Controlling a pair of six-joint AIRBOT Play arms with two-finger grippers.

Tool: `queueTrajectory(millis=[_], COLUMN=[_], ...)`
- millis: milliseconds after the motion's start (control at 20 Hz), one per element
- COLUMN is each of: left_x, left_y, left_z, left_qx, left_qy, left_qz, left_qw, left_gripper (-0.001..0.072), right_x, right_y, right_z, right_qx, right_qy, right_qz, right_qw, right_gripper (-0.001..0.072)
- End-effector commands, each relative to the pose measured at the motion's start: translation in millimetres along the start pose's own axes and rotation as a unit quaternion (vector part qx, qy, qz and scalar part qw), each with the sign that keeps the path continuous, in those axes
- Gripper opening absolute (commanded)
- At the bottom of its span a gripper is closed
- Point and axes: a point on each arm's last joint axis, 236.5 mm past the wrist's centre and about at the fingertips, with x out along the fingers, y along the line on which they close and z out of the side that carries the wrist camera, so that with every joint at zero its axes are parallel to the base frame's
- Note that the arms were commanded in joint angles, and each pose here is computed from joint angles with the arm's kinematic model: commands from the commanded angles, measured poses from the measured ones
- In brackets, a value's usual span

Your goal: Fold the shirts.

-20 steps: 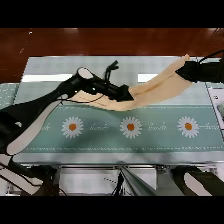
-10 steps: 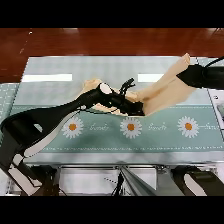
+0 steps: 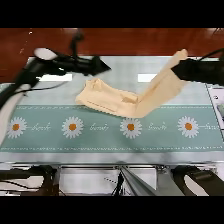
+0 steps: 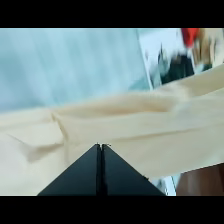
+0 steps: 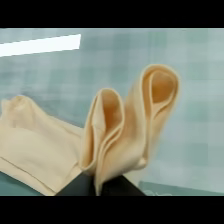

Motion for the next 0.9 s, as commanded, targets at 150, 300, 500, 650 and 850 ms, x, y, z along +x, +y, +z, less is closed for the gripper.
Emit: queueTrajectory(millis=[150,300,500,650,850], left_x=[-202,-238,-246,-236,-222], left_y=[-27,-40,-65,-74,-74], left_z=[60,47,33,28,20], left_qx=[0.068,0.093,0.121,0.124,0.121], left_qy=[-0.147,-0.153,-0.15,-0.139,-0.121], left_qz=[0.056,0.082,0.082,0.072,0.061], left_qw=[0.985,0.98,0.978,0.98,0.983], left_gripper=[0.0033,0.0033,0.0033,0.0033,0.0033], right_x=[119,172,214,227,218], right_y=[83,120,166,198,215], right_z=[-18,-51,-93,-113,-89], right_qx=[-0.01,0.034,0.108,0.1,0.097], right_qy=[-0.011,0.004,0.012,0.007,-0.017], right_qz=[0.08,0.116,0.151,0.168,0.187], right_qw=[0.997,0.993,0.983,0.981,0.977], right_gripper=[0.0023,0.0024,0.0025,0.0166,0.0415])
